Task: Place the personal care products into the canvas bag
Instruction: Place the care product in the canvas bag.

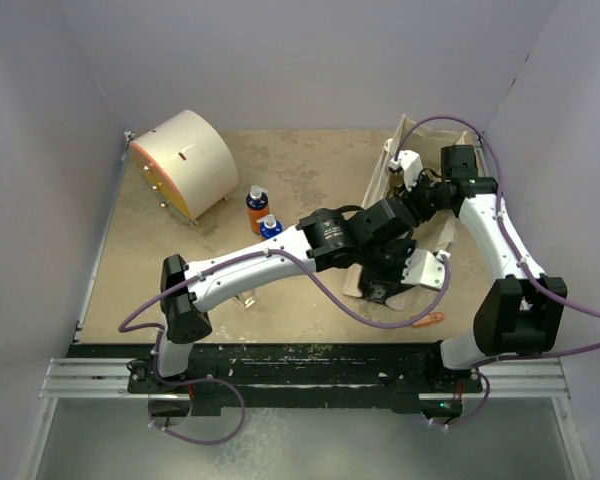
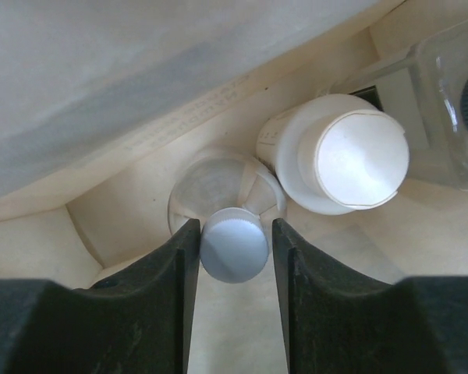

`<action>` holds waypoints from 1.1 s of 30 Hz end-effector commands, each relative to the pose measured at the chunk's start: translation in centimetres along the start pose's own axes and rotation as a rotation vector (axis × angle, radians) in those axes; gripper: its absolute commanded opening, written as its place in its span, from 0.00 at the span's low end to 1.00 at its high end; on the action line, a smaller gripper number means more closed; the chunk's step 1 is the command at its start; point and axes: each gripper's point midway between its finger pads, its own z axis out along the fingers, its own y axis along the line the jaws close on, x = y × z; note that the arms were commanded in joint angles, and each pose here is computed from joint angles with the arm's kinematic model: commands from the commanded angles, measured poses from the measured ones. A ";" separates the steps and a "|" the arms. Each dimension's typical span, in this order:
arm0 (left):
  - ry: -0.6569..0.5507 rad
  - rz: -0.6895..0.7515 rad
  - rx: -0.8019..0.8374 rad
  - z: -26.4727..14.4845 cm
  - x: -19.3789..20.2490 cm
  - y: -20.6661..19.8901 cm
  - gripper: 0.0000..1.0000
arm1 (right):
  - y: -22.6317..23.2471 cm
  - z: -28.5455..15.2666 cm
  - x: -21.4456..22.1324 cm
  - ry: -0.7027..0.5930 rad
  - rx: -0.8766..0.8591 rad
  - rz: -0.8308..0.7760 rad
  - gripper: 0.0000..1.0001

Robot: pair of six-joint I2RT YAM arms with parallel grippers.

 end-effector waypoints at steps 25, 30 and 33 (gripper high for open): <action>-0.094 -0.011 -0.105 -1.9 -3.1 0.8 0.20 | -1.3 -8.3 -7.6 -0.197 0.178 -0.057 0.68; -0.092 -0.013 -0.130 -2.5 -3.2 1.1 0.40 | -1.2 -9.8 -8.9 -0.236 0.198 -0.015 0.68; -0.102 -0.020 -0.138 -3.1 -3.6 1.2 0.48 | -0.9 -10.8 -10.0 -0.271 0.198 -0.007 0.68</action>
